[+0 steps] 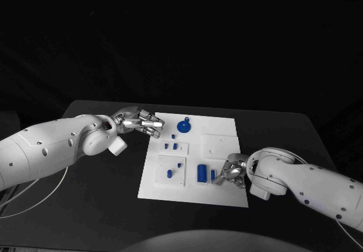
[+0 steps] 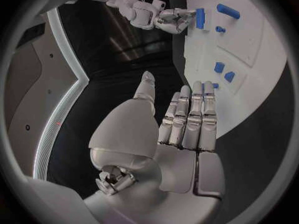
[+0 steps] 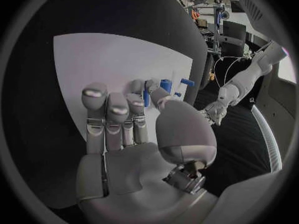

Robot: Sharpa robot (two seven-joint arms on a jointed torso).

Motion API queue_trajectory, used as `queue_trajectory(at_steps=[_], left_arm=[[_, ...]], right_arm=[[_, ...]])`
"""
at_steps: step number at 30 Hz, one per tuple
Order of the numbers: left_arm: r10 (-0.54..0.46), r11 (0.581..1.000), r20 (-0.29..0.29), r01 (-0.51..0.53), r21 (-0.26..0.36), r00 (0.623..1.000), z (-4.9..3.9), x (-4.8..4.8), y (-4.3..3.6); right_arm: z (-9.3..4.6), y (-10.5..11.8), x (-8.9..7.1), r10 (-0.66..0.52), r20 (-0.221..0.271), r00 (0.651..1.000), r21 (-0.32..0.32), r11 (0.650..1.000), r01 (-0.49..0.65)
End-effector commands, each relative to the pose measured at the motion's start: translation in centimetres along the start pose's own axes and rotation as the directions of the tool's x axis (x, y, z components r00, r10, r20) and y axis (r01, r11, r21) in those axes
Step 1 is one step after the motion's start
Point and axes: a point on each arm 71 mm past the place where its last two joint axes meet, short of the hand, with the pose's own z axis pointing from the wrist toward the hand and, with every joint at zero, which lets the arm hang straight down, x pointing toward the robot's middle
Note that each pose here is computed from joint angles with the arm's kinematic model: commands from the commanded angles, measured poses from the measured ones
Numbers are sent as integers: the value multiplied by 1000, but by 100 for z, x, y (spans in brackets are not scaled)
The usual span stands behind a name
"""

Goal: Assemble the parts on the task board

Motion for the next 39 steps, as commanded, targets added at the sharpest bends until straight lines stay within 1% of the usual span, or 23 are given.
queue_trajectory(at_steps=[1, 3, 8, 10, 12, 14, 16, 19, 22, 26, 29, 30, 31, 34, 37, 39], left_arm=[[-5, 1000, -7, 5, 12, 1000, 4, 12, -14], [-8, 1000, 1, 8, 14, 1000, 4, 4, -15], [-28, 999, 51, 26, 30, 998, 10, -28, -27], [-40, 999, 79, 37, 40, 996, 11, -45, -36], [-56, 997, 116, 50, 55, 992, 12, -68, -49], [-76, 995, 152, 65, 71, 986, 14, -95, -64], [-97, 993, 192, 82, 88, 977, 19, -129, -85], [-120, 989, 243, 96, 109, 962, 31, -187, -120], [-137, 987, 293, 105, 123, 946, 49, -264, -159], [-151, 984, 367, 106, 142, 918, 78, -403, -233], [-157, 983, 412, 101, 153, 898, 117, -488, -275], [-162, 982, 429, 104, 157, 889, 141, -521, -287], [-165, 982, 436, 105, 159, 884, 155, -536, -292], [-177, 980, 464, 109, 168, 868, 227, -586, -315], [-181, 978, 476, 106, 181, 861, 287, -594, -342], [-183, 977, 478, 104, 189, 859, 318, -589, -352]], right_arm=[[12, -69, 28, 1, 3, 1000, 14, 1000, -1], [0, -77, 10, 21, 10, 1000, 0, 1000, -21], [-39, -85, -168, 112, 44, 993, -74, 991, -109], [-51, -86, -282, 146, 70, 987, -114, 984, -138], [-61, -92, -434, 189, 105, 976, -163, 972, -171], [-63, -100, -591, 236, 136, 962, -214, 955, -204], [-62, -114, -779, 296, 167, 940, -277, 929, -244], [-49, -145, -1036, 385, 205, 900, -370, 882, -293], [-10, -183, -1272, 479, 239, 845, -459, 822, -336], [84, -250, -1551, 614, 271, 741, -568, 724, -392], [145, -294, -1675, 690, 275, 670, -618, 661, -426], [171, -308, -1722, 717, 275, 640, -639, 634, -436], [184, -312, -1743, 730, 274, 626, -648, 621, -441], [234, -332, -1825, 785, 255, 565, -691, 556, -461], [258, -360, -1867, 820, 233, 523, -718, 508, -476], [265, -367, -1879, 830, 222, 511, -728, 490, -479]])
